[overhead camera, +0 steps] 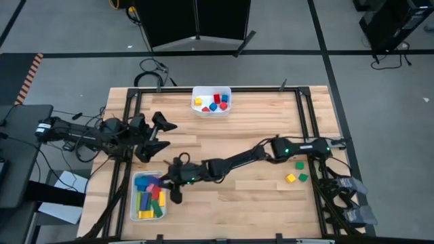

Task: Sort blocks by size
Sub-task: Put the violet rectangular block into the bottom white bin, then put the yellow cube block into the top white bin

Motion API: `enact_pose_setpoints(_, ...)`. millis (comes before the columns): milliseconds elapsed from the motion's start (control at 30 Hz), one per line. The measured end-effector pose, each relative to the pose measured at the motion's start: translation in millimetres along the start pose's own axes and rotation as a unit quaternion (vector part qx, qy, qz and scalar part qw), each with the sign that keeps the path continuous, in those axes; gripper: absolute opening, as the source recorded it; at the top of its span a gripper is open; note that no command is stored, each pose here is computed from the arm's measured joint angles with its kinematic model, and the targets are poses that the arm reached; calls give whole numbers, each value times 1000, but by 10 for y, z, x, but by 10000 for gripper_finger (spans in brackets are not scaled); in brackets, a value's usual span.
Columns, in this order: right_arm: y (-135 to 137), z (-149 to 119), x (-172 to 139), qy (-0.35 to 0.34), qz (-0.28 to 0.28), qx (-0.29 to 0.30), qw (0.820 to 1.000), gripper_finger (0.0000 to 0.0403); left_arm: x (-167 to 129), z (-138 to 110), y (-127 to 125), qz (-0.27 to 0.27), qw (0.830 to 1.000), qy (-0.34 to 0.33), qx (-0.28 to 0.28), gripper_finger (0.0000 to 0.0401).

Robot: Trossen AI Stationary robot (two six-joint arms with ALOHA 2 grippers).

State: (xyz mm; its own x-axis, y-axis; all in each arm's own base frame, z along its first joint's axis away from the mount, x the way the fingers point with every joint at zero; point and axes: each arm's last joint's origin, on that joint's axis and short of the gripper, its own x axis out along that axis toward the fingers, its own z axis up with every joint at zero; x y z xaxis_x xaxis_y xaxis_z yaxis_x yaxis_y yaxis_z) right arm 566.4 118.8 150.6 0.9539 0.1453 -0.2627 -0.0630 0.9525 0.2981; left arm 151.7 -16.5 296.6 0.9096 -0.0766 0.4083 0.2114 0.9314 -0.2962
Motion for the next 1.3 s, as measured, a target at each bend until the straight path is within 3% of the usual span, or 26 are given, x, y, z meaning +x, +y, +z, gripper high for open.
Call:
enact_pose_setpoints(133, 33, -88, 197, 18, -2, 0, 1000, 151, -40, 2, -2, 2, 1000, 16, -3, 353)
enact_pose_setpoints(300, 119, -9, 226, 18, -21, -26, 999, 205, -51, -33, -12, 2, 999, 35, -17, 353)
enact_pose_setpoints(500, 322, 47, 148, -4, -103, -112, 988, 257, -56, -76, -61, -11, 998, 54, -26, 353)
enact_pose_setpoints(667, 623, -5, 91, -34, -131, -155, 979, 260, -66, -126, -116, -25, 996, 77, -33, 353)
enact_pose_setpoints(900, 645, -104, -2, -34, -228, -169, 958, 240, -74, -147, -160, -33, 996, 83, -28, 353)
enact_pose_setpoints(1133, 564, -74, -454, -91, -243, -145, 955, 224, -74, -147, -164, -32, 996, 83, -27, 353)
enact_pose_setpoints(1300, 342, -157, -1269, -102, -278, -135, 946, 219, -71, -173, -152, -20, 995, 92, -25, 353)
